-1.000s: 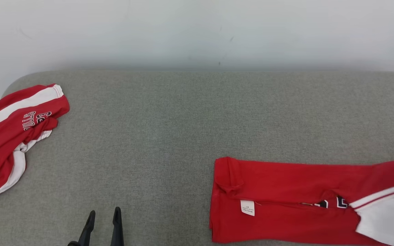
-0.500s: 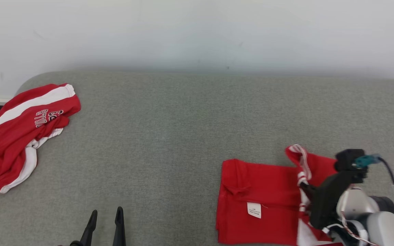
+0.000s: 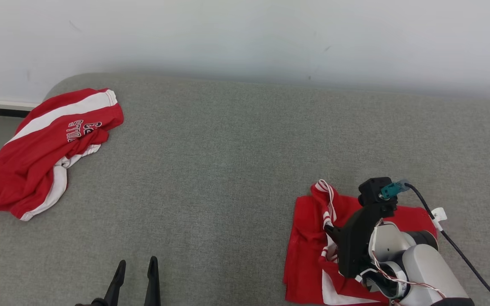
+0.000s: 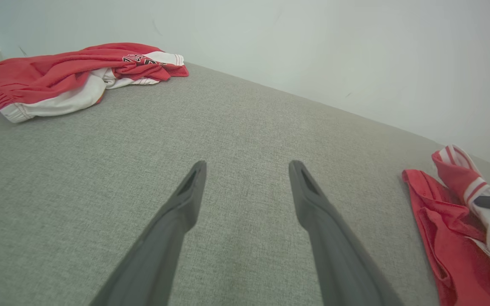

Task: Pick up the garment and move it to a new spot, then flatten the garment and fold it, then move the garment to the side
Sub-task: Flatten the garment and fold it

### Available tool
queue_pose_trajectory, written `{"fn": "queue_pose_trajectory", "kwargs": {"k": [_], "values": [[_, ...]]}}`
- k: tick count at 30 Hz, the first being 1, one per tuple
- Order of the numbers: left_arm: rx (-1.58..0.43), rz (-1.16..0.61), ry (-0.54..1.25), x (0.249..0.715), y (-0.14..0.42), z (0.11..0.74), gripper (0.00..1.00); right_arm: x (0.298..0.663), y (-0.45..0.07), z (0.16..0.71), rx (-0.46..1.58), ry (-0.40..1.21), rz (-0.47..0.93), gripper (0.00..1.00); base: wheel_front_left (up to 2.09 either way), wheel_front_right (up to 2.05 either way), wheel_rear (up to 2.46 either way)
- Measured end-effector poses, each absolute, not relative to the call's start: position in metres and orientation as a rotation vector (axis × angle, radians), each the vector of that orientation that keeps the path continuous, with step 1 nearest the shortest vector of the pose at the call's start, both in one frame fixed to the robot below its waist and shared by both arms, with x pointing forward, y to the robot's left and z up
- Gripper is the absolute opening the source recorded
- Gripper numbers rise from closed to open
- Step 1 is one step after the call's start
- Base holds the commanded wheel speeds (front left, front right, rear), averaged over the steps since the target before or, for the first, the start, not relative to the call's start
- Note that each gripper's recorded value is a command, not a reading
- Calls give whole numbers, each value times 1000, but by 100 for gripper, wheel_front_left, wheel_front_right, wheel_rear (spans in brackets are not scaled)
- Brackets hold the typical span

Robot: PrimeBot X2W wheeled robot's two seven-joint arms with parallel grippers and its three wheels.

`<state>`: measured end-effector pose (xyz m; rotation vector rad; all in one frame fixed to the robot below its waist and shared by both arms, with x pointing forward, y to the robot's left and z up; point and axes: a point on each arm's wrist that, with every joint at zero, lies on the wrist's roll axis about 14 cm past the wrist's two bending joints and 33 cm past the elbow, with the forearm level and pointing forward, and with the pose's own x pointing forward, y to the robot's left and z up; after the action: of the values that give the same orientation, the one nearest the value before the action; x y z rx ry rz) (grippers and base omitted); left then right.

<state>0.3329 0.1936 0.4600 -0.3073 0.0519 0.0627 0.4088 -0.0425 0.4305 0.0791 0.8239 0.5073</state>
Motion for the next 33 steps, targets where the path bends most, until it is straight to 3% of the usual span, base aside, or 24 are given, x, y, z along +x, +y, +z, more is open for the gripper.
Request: {"fn": "queue_pose_trajectory", "kwargs": {"k": [12, 13, 14, 15, 21, 25, 33], "values": [[-312, 80, 56, 331, 197, 459, 100, 404, -21, 413, 71, 866, 559, 0, 0, 0, 0], [-312, 79, 56, 331, 197, 459, 100, 403, -20, 413, 74, 869, 564, 7, 0, 0, 0], [-312, 79, 56, 331, 196, 459, 100, 402, -18, 413, 78, 867, 571, 93, 0, 0, 0], [-312, 78, 56, 331, 196, 459, 100, 403, -16, 415, 93, 856, 575, 100, 0, 0, 0], [-312, 71, 52, 332, 194, 460, 100, 410, -3, 439, 209, 773, 610, 100, 0, 0, 0], [-313, 64, 43, 332, 193, 463, 100, 429, -16, 473, 284, 622, 567, 100, 0, 0, 0], [-316, 52, 24, 327, 189, 468, 100, 433, -110, 498, 246, 380, 326, 100, 0, 0, 0]]}}
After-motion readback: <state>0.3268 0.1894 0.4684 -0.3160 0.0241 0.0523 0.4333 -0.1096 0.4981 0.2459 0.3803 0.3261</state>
